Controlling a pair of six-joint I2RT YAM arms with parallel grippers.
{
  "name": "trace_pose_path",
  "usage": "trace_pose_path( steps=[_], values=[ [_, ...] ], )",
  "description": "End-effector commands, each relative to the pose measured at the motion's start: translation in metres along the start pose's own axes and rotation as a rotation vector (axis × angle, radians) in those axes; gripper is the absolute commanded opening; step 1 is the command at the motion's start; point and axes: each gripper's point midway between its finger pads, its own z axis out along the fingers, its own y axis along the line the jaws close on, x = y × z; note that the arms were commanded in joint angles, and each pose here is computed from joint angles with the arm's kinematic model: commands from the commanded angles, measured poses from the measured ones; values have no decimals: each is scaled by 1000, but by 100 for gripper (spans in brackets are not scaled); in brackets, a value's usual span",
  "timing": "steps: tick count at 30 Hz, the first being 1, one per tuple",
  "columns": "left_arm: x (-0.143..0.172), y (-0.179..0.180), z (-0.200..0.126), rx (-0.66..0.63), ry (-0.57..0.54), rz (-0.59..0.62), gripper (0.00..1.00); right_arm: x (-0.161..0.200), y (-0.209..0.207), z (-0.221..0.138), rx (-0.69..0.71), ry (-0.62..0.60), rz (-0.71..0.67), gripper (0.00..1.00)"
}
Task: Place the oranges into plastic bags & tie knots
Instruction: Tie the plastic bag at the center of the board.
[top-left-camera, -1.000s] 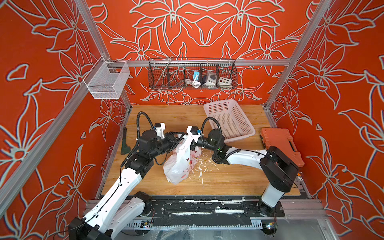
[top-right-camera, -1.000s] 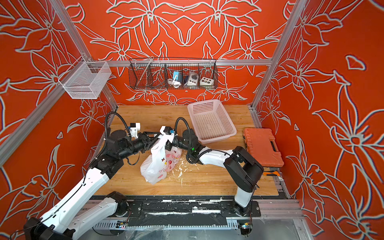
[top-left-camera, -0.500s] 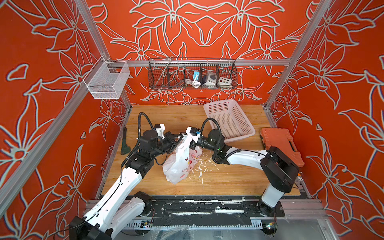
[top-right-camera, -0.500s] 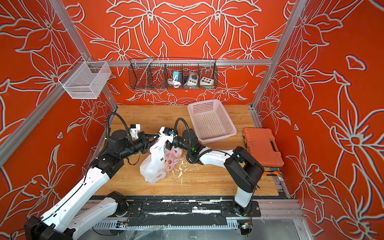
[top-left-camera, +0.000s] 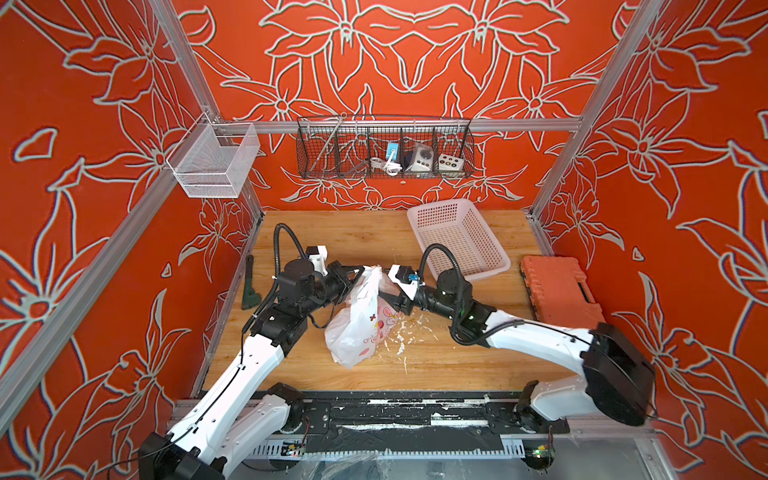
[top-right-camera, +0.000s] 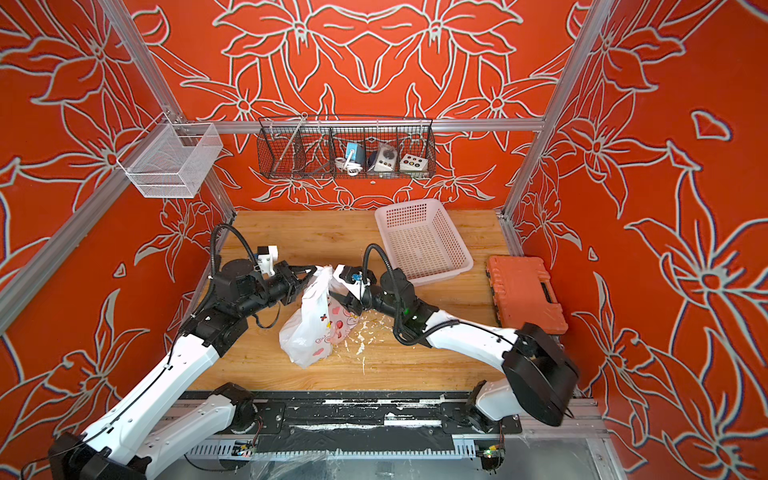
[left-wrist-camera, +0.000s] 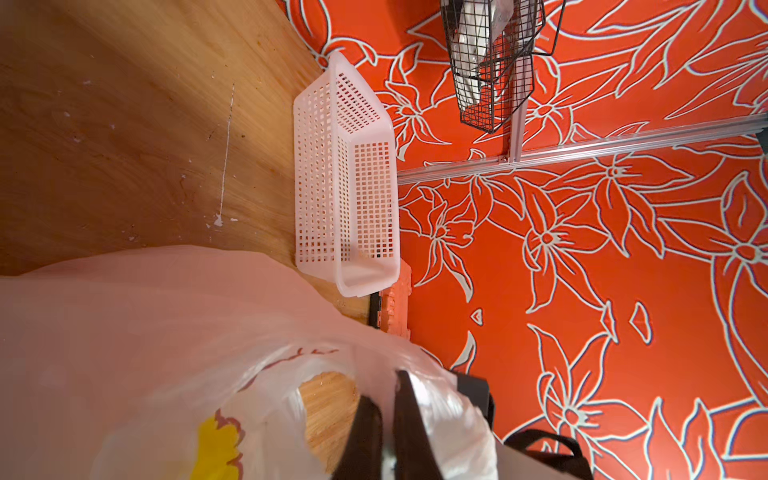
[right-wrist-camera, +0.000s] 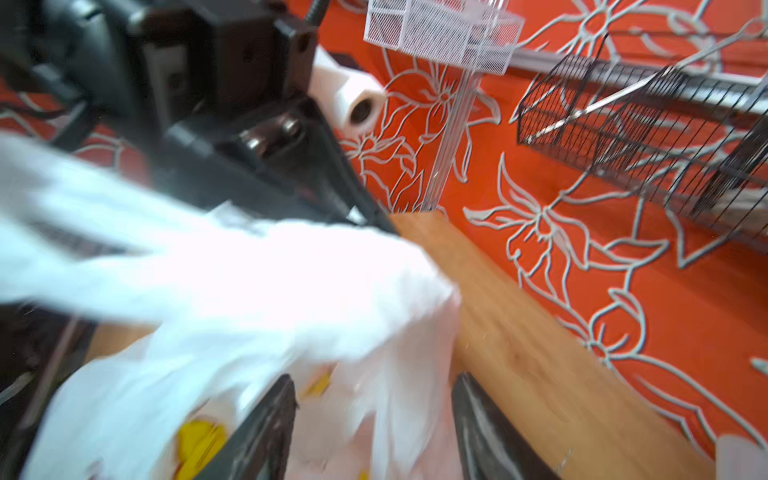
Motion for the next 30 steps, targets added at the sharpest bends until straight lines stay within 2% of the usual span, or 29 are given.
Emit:
trace_pose_path(
  steps=[1,4,6,9,12,17,21,27,29,30],
  values=[
    [-11,-22,-3,57,-41,48,0,41,0,-34,57,262,197,61],
    [-13,-24,-2,63,-47,66,0,31,6,-66,84,338,467,60],
    [-14,-24,-2,62,-51,76,0,14,17,-78,58,342,694,60],
    [-14,-25,0,65,-49,95,0,-22,34,-80,-54,311,938,60],
    [-15,-26,-2,69,-56,116,0,-54,42,-73,-139,255,1090,61],
    [-16,-28,-3,67,-61,139,0,-85,58,-46,-198,253,1168,62],
    [-15,-26,-1,65,-53,145,0,-89,63,-19,-217,259,1254,62],
    [-14,-25,1,67,-47,148,0,-85,55,4,-169,258,1301,62],
    [-14,-26,1,68,-47,152,0,-81,52,9,-153,256,1306,58],
    [-14,-26,1,67,-50,153,0,-79,51,11,-144,257,1306,53]
  ],
)
